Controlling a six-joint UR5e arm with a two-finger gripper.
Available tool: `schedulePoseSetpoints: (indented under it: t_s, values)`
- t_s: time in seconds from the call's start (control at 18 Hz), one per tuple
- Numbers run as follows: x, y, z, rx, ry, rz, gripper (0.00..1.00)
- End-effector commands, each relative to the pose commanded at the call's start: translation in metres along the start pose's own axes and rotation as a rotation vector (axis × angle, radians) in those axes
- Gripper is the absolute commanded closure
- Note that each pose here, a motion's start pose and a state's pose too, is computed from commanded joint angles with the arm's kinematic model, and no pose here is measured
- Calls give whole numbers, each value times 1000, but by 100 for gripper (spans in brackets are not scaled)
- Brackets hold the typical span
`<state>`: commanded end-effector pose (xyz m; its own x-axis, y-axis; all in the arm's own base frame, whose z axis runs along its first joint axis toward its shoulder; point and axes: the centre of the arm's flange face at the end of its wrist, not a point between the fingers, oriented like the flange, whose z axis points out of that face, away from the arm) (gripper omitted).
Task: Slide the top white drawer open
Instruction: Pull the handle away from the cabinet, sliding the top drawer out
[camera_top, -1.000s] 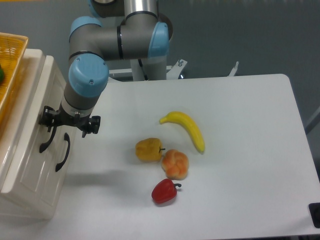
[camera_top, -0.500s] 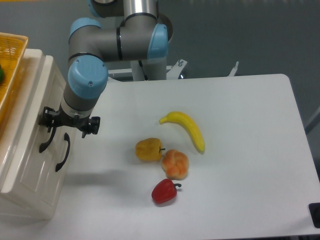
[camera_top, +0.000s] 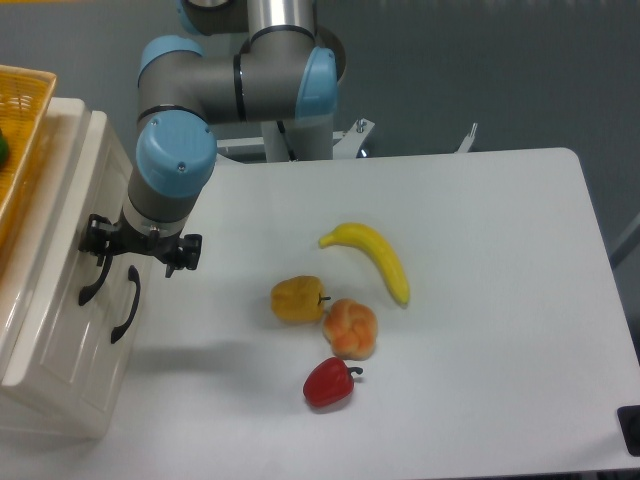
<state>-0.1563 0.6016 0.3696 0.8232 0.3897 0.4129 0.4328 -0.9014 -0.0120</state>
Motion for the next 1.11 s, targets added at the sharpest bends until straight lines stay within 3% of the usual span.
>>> schedulePoseSetpoints:
  t_s: [1.11]
  values:
    - [-13, -2, -4, -6, -86, 71, 0]
